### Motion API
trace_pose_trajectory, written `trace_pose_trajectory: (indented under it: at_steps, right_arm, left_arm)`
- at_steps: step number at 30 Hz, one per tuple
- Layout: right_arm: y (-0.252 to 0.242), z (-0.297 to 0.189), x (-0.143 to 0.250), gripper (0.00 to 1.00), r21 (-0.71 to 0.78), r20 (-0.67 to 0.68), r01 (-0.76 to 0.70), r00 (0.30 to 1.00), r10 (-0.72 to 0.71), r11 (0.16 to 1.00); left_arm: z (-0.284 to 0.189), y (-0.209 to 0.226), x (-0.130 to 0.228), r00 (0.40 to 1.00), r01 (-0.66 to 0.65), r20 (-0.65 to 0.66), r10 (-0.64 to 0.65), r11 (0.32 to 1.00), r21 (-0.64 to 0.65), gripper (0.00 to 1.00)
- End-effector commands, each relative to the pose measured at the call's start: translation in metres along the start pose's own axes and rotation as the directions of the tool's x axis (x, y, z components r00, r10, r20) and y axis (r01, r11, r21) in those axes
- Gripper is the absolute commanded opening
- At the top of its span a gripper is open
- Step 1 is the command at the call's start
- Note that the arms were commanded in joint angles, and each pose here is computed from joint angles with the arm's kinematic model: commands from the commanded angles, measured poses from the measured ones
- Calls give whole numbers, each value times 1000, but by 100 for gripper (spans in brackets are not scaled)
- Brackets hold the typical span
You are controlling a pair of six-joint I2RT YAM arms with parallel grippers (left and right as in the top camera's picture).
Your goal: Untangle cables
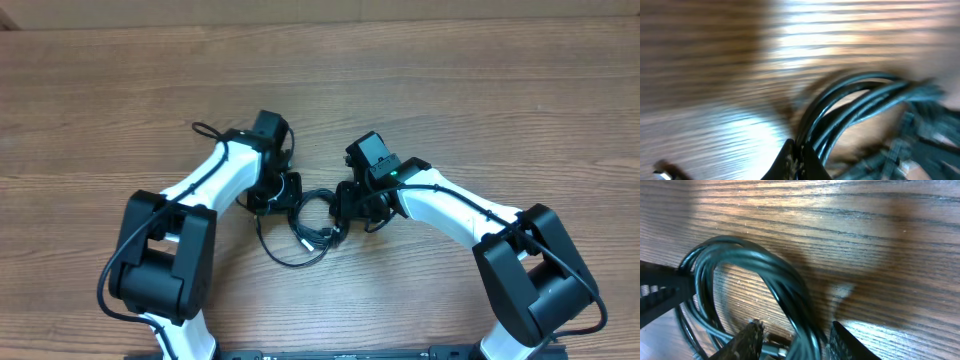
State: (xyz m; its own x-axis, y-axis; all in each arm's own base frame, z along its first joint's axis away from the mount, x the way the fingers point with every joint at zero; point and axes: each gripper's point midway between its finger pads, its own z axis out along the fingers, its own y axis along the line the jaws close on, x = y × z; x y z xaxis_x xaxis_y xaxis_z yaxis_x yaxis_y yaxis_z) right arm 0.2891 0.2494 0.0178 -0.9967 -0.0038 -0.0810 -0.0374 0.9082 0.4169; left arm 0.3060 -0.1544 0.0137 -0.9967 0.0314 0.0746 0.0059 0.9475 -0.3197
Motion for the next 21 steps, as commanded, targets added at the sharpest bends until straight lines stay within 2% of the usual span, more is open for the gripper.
trace_pose_trajectory:
  at_steps: [1,11,15,18,21]
  right_arm:
    - [-3,1,2,41,11,1,0,1000,0,1000]
    - [-6,1,0,41,27,12,-26,1000,26,999]
    - [-6,1,0,41,27,13,-26,1000,26,999]
    - [-6,1,0,42,27,13,-26,1000,26,999]
    - [-6,1,0,42,27,12,-26,1000,26,999]
  left_arm:
    - [-24,-40,-10,984,-179,41,174,939,294,4]
    - [-42,-41,-16,994,-113,44,104,895,432,5]
    - [-42,-40,-15,998,-58,20,55,900,431,18]
    - [-34,-22,-18,999,-53,28,46,945,323,36]
    - [-29,-7,-16,1000,-5,13,2,971,239,38]
